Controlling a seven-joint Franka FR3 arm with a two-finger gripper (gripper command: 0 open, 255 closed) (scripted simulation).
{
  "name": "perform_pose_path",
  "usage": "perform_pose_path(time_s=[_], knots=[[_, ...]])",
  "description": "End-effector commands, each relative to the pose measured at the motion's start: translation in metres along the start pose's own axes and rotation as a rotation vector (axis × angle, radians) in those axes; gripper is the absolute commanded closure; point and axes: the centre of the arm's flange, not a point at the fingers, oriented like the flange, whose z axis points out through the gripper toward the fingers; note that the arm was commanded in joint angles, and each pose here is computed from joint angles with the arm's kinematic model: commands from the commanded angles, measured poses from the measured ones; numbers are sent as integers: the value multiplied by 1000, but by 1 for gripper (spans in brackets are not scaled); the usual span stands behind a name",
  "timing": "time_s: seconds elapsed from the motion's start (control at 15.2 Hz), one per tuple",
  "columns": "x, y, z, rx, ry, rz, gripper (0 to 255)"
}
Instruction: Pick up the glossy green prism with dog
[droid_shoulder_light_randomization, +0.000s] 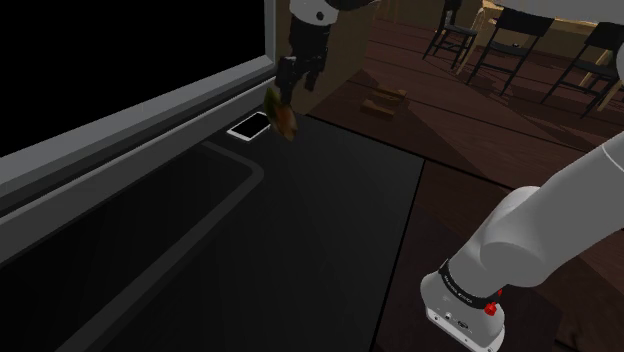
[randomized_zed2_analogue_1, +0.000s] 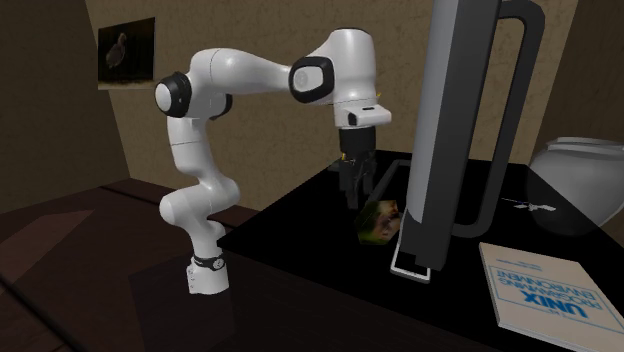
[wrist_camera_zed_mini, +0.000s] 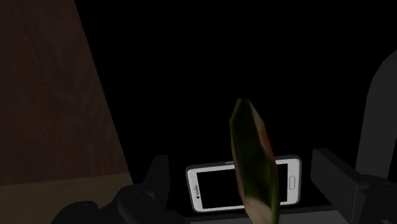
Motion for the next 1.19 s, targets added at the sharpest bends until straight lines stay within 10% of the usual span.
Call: perform_pose_path(time_s=[0.0, 0.66, 0.73, 1.12], knots=[[21, -18, 2, -14, 15, -19, 0], [21, -23, 43, -18, 18, -24, 0], [19, -23, 42, -18, 18, -24, 255], [19, -23, 42, -18, 18, -24, 255]])
